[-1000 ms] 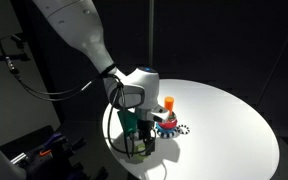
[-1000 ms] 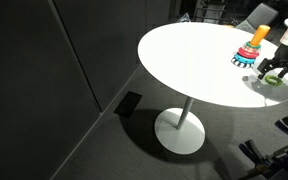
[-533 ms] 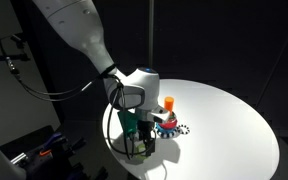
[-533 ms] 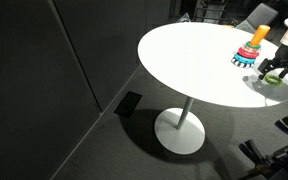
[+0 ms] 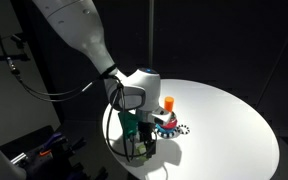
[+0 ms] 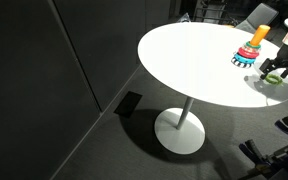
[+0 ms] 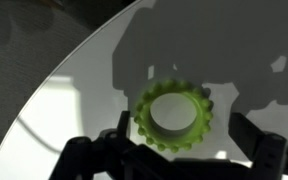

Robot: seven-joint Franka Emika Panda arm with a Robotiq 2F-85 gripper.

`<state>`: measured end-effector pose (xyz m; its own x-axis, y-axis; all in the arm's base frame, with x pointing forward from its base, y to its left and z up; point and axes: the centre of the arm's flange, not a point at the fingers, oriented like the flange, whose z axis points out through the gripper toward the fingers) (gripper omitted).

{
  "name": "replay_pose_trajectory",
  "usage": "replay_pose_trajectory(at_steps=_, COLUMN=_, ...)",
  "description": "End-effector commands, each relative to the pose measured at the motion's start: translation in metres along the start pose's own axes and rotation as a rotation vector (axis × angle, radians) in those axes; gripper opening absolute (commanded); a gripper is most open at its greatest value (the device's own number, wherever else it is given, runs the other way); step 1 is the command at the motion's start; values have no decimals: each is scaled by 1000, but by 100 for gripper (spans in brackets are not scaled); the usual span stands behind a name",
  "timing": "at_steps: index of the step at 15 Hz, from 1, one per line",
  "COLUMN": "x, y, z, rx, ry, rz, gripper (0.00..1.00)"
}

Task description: Pick up the light green ring and stack it on the ring stacking stand

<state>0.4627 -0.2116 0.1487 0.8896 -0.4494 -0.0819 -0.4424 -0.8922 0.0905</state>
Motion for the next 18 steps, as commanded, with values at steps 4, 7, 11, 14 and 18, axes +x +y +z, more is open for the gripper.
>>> replay_pose_trajectory(at_steps=4, x=3, y=4, z=-1, rx=-13, ry=9, rz=24, gripper=100)
replay_pose_trajectory(at_steps=7, x=3, y=4, z=1, rx=-13, ry=8, rz=24, gripper=100)
replay_pose_trajectory(at_steps=11, x=3, y=4, z=4, rx=-12, ry=3, rz=25, gripper=100)
replay_pose_trajectory(at_steps=14, x=3, y=4, z=5, rx=-11, ry=-1, rz=28, gripper=75)
replay_pose_trajectory(at_steps=18, x=4, y=4, z=-2, rx=-5, ry=4, rz=30, gripper=51)
